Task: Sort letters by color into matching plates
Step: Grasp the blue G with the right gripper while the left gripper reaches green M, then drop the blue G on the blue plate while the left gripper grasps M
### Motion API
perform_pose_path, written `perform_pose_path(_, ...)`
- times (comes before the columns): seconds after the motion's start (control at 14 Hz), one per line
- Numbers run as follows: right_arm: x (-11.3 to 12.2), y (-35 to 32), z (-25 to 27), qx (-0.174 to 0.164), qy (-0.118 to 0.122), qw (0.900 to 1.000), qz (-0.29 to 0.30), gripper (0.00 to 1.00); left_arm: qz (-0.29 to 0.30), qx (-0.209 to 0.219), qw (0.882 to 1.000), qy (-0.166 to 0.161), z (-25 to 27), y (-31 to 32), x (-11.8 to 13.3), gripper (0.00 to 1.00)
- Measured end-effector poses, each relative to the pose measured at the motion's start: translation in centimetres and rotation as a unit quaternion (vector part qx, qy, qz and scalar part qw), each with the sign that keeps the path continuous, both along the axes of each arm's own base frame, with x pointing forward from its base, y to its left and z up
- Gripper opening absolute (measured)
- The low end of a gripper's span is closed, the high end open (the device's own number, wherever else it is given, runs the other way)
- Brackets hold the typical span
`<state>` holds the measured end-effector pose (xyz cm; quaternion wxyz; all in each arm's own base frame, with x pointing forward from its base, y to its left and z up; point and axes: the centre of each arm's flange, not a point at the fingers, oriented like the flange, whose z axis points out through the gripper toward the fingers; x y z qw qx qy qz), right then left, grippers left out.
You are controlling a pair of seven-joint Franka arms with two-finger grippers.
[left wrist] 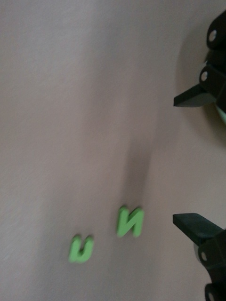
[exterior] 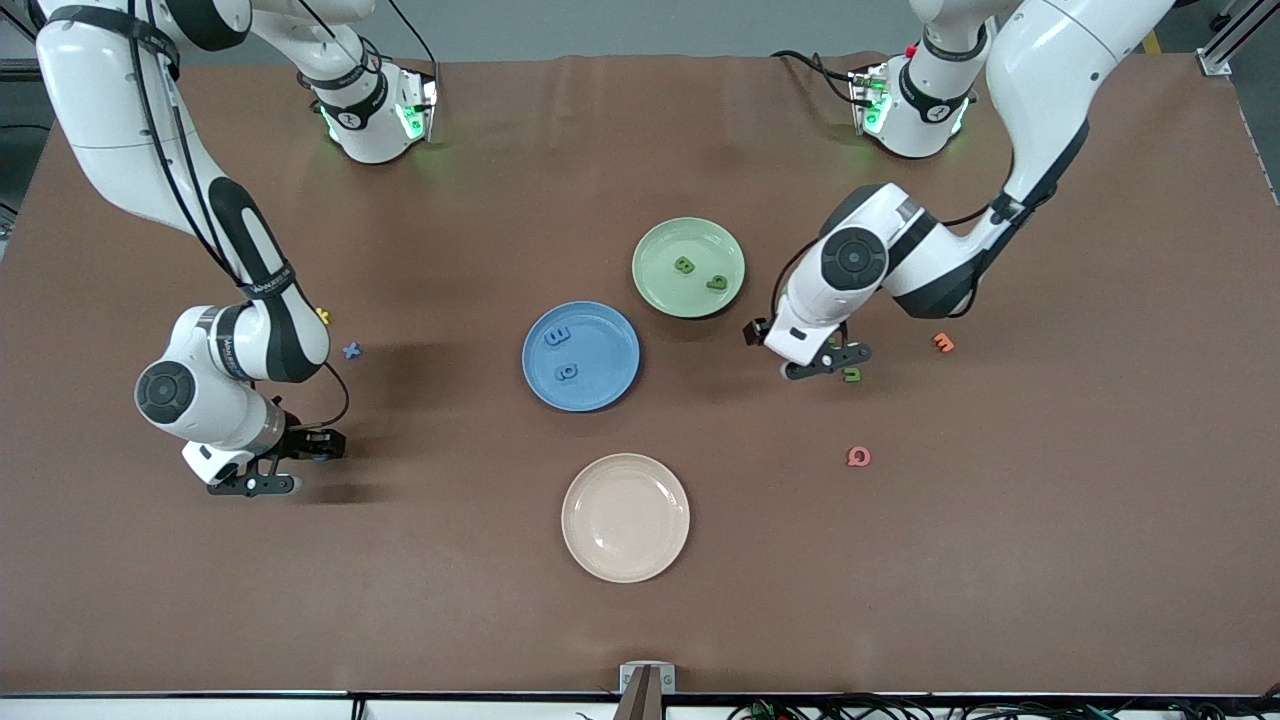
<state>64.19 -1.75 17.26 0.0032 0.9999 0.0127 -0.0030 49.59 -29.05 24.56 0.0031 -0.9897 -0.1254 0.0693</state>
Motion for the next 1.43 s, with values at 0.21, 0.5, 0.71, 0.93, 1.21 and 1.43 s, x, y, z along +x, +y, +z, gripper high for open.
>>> perform_pose_path(0.21,-0.2,0.1,-0.2,0.000,0.003,1.000,0.000,0.74,-0.006,0.016,1.000,-0.013,-0.3,1.9,0.8,0.98)
perform_pose_path(0.5,-0.1,0.1,0.3,0.000,-0.002,1.000,0.000,0.36,-0.013,0.031,0.999,-0.021,-2.1,5.0,0.6,0.98)
perform_pose_path(0.71,-0.1,0.1,0.3,0.001,-0.002,1.000,0.000,0.36,-0.018,0.022,0.999,-0.032,-3.0,5.7,0.3,0.98)
perform_pose_path(0.93,-0.2,0.9,0.5,0.004,0.011,1.000,-0.007,0.36,-0.031,0.013,0.999,-0.039,-4.1,6.0,-0.2,0.98)
perform_pose_path(1.21,-0.4,9.2,4.4,0.018,0.034,0.996,-0.080,0.36,-0.033,0.005,0.999,-0.031,-5.8,6.8,-0.8,0.96)
perform_pose_path(1.43,-2.5,19.8,8.5,0.038,0.040,0.986,-0.160,0.36,-0.032,-0.001,0.999,-0.029,-6.4,7.0,-0.9,0.93)
